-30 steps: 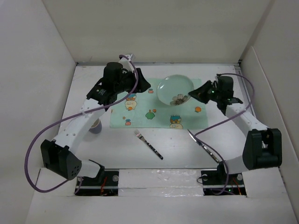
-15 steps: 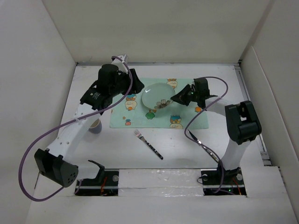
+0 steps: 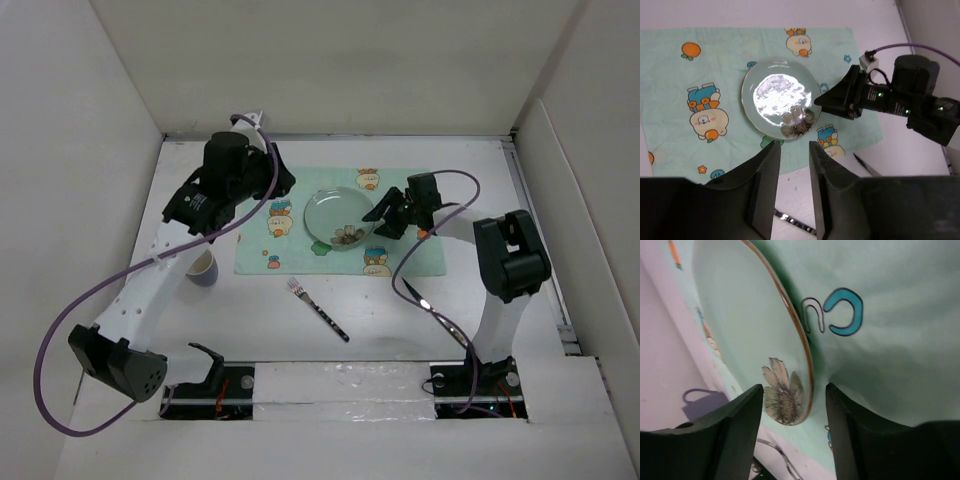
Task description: Set the dinner table for one person
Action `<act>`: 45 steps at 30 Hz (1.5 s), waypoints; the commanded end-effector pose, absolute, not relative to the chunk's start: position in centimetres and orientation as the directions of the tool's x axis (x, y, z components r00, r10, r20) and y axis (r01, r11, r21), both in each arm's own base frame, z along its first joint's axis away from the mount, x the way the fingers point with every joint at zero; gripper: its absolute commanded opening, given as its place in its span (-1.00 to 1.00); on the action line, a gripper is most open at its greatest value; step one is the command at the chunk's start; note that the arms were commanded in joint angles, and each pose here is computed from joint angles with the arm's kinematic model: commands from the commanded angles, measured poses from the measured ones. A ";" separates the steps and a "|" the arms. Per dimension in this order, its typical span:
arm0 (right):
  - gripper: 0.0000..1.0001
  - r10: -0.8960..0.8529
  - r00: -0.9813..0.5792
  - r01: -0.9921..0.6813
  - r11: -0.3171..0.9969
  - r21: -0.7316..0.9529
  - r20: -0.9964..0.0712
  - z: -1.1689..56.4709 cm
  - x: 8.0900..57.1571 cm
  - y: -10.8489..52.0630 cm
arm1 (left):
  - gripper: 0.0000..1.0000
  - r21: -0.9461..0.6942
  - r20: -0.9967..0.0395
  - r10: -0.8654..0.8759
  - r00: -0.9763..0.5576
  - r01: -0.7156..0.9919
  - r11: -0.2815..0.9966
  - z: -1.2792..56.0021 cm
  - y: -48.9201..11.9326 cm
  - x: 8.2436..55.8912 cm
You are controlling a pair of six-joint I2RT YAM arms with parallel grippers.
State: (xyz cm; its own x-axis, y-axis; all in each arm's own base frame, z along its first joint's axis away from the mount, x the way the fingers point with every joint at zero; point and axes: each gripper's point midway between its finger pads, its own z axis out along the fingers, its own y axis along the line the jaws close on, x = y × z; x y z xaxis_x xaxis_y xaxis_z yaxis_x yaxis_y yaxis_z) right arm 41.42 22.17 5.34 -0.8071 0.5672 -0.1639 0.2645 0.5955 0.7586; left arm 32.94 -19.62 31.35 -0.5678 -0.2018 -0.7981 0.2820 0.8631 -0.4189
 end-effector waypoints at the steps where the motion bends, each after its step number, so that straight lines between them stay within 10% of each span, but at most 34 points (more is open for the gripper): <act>1: 0.24 0.505 -0.796 0.155 0.702 0.695 -0.332 9.6 43.1 21.5 | -0.54 -0.400 -0.870 -0.252 -0.425 0.308 0.863 38.5 -18.5 33.5; 3: 0.30 0.466 -0.793 0.153 0.776 0.611 -0.393 10.7 42.8 20.2 | -1.00 -0.398 -0.880 -0.274 -0.388 0.286 0.872 40.9 -18.0 33.9; 8: 0.34 0.396 -0.763 0.060 0.830 0.554 -0.510 15.4 41.9 18.4 | -1.00 -0.434 -0.884 -0.356 -0.303 0.249 0.866 44.8 -16.1 32.5; 9: 0.04 0.382 -0.759 0.028 0.828 0.559 -0.527 16.4 41.5 18.5 | -1.00 -0.453 -0.876 -0.384 -0.294 0.224 0.863 45.0 -15.7 32.3; 12: -0.97 0.328 -0.745 -0.104 0.803 0.587 -0.581 19.3 39.6 20.9 | -0.74 -0.497 -0.855 -0.448 -0.261 0.167 0.851 45.8 -14.0 30.8; 16: -1.00 0.220 -0.765 -0.279 0.734 0.619 -0.605 21.5 36.6 28.4 | -0.24 -0.553 -0.824 -0.512 -0.242 0.152 0.819 47.1 -12.9 28.8; 22: -1.00 0.068 -0.758 -0.460 0.650 0.605 -0.649 23.6 33.8 40.8 | -0.09 -0.581 -0.814 -0.564 -0.141 0.185 0.793 52.1 -10.7 25.4; 30: 0.56 -0.089 -0.750 -0.578 0.571 0.583 -0.656 22.8 31.2 52.1 | -0.04 -0.612 -0.790 -0.576 -0.209 0.258 0.747 50.4 -11.7 22.9; 45: 0.78 -0.062 -0.816 -0.520 0.510 0.685 -0.574 15.4 29.1 63.5 | -0.02 -0.574 -0.796 -0.446 -0.411 0.276 0.771 43.5 -13.7 21.5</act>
State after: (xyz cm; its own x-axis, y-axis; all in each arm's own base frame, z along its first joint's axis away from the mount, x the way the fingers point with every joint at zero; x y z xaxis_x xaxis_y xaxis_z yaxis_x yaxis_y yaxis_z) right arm 28.09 62.19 12.96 -0.8131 -0.1460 -0.5635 -0.5384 0.5565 0.6328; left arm 22.46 -13.75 42.51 -0.4307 -0.4624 -0.7750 0.2243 0.7770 -0.5882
